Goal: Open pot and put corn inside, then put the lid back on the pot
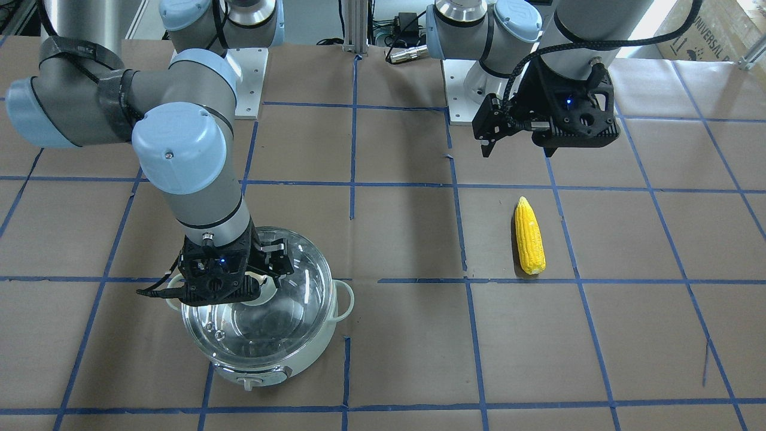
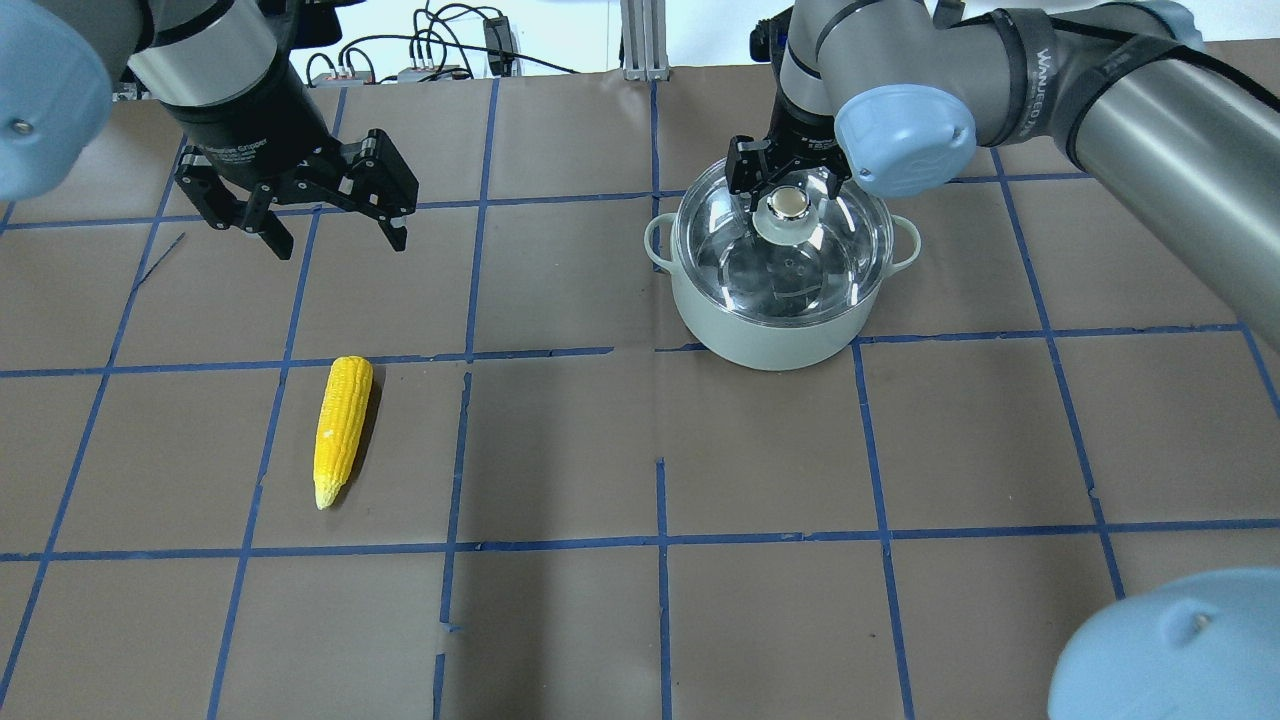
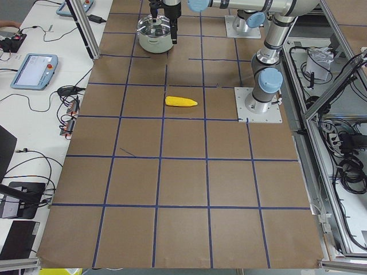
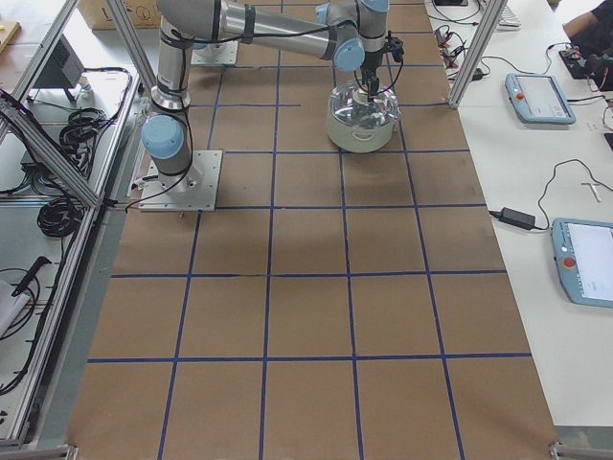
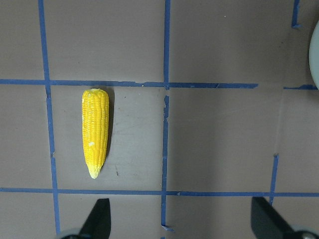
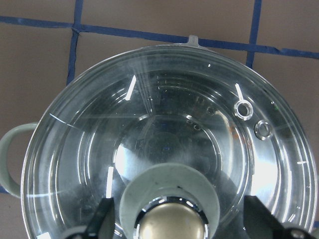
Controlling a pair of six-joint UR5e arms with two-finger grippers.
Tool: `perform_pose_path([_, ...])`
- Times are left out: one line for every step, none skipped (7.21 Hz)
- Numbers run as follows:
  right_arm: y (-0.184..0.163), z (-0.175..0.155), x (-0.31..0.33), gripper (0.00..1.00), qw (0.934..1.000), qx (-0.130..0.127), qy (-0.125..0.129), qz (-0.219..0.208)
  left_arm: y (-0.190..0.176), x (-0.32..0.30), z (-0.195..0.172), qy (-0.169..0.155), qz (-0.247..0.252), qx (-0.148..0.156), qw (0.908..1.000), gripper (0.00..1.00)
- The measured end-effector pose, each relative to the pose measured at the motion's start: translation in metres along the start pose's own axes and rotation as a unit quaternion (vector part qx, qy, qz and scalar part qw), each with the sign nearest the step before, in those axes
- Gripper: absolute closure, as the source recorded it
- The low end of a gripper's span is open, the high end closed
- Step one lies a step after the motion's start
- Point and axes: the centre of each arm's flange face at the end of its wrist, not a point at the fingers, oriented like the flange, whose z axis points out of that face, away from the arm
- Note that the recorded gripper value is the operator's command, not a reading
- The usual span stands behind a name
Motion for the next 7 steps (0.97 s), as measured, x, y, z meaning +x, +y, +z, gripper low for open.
perform_pose_path([0.0001,0.0001,-0.0004,0.32,1.0,0.0,0.0,0.0,-0.0002,0.0,0.0004,0.0,0.0,0.0,1.0,0.0])
perform_pose_path([0.0001,-0.0003,-0.0006,0.38,1.0,0.0,0.0,0.0,-0.0002,0.0,0.0003,0.001,0.0,0.0,1.0,0.0])
perform_pose_path([0.0002,-0.0009,-0.0013,0.44,1.0,0.001,0.0,-0.001,0.0,0.0001,0.0007,0.001,0.0,0.0,1.0,0.0])
perform_pose_path([0.0004,-0.001,-0.0022,0.48,1.0,0.001,0.0,-0.002,-0.0003,0.0001,0.0009,0.0,0.0,0.0,1.0,0.0])
perform_pose_path([0.0004,-0.0013,-0.0031,0.5,1.0,0.001,0.0,-0.002,-0.0005,-0.0003,0.0001,0.0,0.0,0.001,1.0,0.0])
perform_pose_path([0.0003,-0.0023,-0.0033,0.5,1.0,0.002,0.0,-0.003,-0.0008,-0.0009,-0.0015,-0.001,0.0,0.003,1.0,0.0])
perform_pose_path([0.0,-0.0055,-0.0037,0.5,1.0,0.003,0.001,-0.003,-0.0012,-0.0016,-0.0017,0.0,-0.001,0.003,1.0,0.0])
